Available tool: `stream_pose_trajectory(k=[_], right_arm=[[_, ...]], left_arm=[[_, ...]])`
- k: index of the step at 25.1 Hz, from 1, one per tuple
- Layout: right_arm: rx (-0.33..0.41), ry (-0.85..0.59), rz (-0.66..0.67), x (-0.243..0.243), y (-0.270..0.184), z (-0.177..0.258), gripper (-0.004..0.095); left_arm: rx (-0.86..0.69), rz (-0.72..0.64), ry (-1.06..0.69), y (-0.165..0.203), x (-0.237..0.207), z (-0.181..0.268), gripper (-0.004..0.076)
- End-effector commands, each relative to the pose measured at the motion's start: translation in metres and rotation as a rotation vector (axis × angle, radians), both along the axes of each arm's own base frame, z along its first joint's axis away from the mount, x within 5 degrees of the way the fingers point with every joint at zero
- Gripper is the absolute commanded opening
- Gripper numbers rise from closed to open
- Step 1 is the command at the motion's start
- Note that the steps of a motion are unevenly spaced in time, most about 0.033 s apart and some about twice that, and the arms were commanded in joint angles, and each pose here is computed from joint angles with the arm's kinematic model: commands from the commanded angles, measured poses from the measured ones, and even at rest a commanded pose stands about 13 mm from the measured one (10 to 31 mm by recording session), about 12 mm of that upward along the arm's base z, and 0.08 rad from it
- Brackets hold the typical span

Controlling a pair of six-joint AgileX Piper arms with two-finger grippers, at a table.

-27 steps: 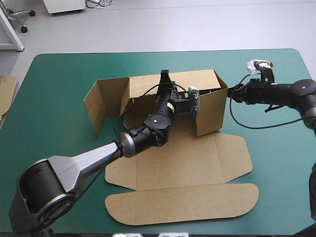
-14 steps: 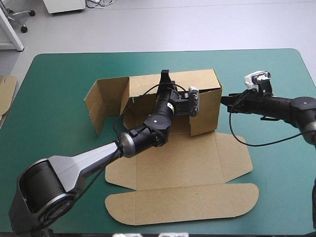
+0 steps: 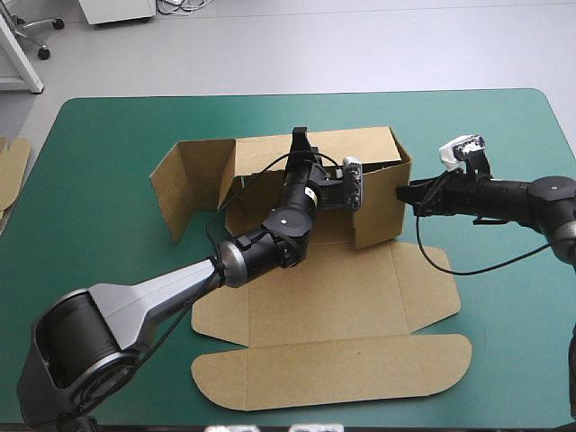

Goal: Fold the box

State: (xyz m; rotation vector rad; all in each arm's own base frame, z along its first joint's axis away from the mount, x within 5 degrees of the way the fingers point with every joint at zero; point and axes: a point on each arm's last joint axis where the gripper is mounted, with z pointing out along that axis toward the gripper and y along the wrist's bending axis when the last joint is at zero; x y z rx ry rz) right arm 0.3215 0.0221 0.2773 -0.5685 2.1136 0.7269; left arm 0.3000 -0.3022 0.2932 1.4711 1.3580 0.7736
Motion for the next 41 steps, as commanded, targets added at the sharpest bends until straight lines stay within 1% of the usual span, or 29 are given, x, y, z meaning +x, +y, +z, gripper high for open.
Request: stream_pose_trajectory(k=[1,3,6,9,11,12,13,14,18,20,22,24,25,27,29,31,33,36,37,41], right_arm=[[0.056,-0.045,0.043,-0.009,0.006,0.023,0.0376],[0.059,-0.042,0.054,-0.009,0.007,0.023,0.0372],[0.036,-0.061,0.028,-0.006,0.009,0.022,0.034],[0.031,-0.056,0.026,-0.006,0.012,0.022,0.0336],[-0.02,-0.004,0.037,-0.013,0.016,0.021,0.0335],[-0.075,0.02,0.011,-0.02,0.016,0.026,0.0335],[-0.093,0.023,-0.009,-0.024,0.015,0.03,0.0335],[-0.129,0.013,-0.065,-0.035,0.011,0.043,0.0335],[-0.167,-0.004,-0.191,-0.06,0.004,0.069,0.0312],[-0.159,0.001,-0.274,-0.076,0.001,0.083,0.0292],[-0.126,0.006,-0.384,-0.095,-0.003,0.1,0.0278],[-0.106,-0.019,-0.466,-0.105,-0.006,0.121,0.0278],[-0.111,-0.038,-0.496,-0.105,-0.009,0.134,0.0278],[-0.115,-0.076,-0.54,-0.092,-0.014,0.159,0.0278],[-0.103,-0.08,-0.558,-0.073,-0.019,0.176,0.0278],[-0.105,-0.052,-0.55,-0.051,-0.024,0.183,0.0278],[-0.122,-0.005,-0.517,-0.022,-0.027,0.18,0.0277],[-0.122,0.059,-0.471,0.018,-0.028,0.176,0.0278],[-0.115,0.098,-0.458,0.042,-0.029,0.166,0.0278],[-0.104,0.146,-0.479,0.08,-0.035,0.154,0.0278]], left_arm=[[-0.068,0.06,0.002,0.007,-0.003,0.013,-0.0014],[-0.079,0.064,0.002,0.007,-0.003,0.013,-0.0014],[-0.09,0.068,0.005,0.007,-0.003,0.013,-0.0014],[-0.104,0.07,0.008,0.007,-0.003,0.013,-0.0014],[-0.106,0.083,0.008,0.008,-0.003,0.013,-0.0014],[-0.105,0.093,0.007,0.009,-0.003,0.013,-0.0014],[-0.106,0.096,0.008,0.009,-0.003,0.013,-0.0014],[-0.108,0.098,0.011,0.009,-0.003,0.013,-0.0014],[-0.108,0.098,0.011,0.009,-0.003,0.013,-0.0014],[-0.109,0.096,0.012,0.009,-0.003,0.013,-0.0014],[-0.107,0.098,0.01,0.009,-0.003,0.013,-0.0014],[-0.106,0.097,0.008,0.009,-0.003,0.013,-0.0014],[-0.119,0.099,0.011,0.009,-0.003,0.013,-0.0014],[-0.128,0.1,0.014,0.009,-0.003,0.013,-0.0014],[-0.124,0.096,0.008,0.009,-0.003,0.013,-0.0014],[-0.122,0.095,0.006,0.009,-0.002,0.013,-0.0014],[-0.12,0.093,0.002,0.009,-0.002,0.014,-0.0014],[-0.115,0.09,-0.004,0.008,-0.002,0.014,-0.0014],[-0.112,0.087,-0.009,0.008,-0.002,0.014,-0.0014],[-0.11,0.085,-0.012,0.008,-0.002,0.015,-0.0014]])
